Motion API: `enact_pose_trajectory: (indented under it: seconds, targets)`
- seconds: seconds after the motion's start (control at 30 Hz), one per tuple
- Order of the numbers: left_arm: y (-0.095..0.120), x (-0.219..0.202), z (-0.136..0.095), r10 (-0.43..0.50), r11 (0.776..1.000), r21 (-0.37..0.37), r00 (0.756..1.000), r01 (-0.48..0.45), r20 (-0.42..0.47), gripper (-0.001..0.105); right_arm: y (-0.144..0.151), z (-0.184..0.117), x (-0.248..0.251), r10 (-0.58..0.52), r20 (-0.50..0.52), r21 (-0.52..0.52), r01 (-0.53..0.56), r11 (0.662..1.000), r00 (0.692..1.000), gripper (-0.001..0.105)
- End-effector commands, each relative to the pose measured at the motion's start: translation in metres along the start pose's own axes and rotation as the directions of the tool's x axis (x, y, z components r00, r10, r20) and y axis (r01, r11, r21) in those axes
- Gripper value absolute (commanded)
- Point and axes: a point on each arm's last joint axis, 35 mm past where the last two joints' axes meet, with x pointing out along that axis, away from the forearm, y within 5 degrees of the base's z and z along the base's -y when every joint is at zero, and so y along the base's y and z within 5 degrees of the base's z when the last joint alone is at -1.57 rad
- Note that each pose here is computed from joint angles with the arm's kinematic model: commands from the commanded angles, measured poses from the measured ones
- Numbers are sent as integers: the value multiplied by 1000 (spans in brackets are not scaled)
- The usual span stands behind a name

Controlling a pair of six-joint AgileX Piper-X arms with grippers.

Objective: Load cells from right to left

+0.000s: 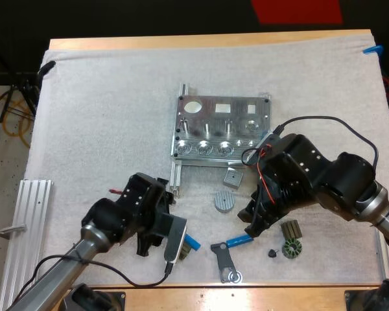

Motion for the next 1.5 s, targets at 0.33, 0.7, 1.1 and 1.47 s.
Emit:
enact_pose_trajectory:
  seconds: [0.33,0.7,1.1,1.47]
  targets:
    - [12,35,2,14,998,66,999,-17,36,66,2,0,-4,8,18,8,-8,1000,1000,51]
    - [10,52,2,-74,996,60,994,69,84,66,2,0,-4,8,18,9,-8,1000,1000,51]
    - [6,64,-1,-140,989,49,989,138,56,66,2,0,-4,8,18,9,-8,1000,1000,51]
    - [4,66,2,-195,980,71,970,187,146,66,2,0,-4,3,16,9,-3,1000,1000,51]
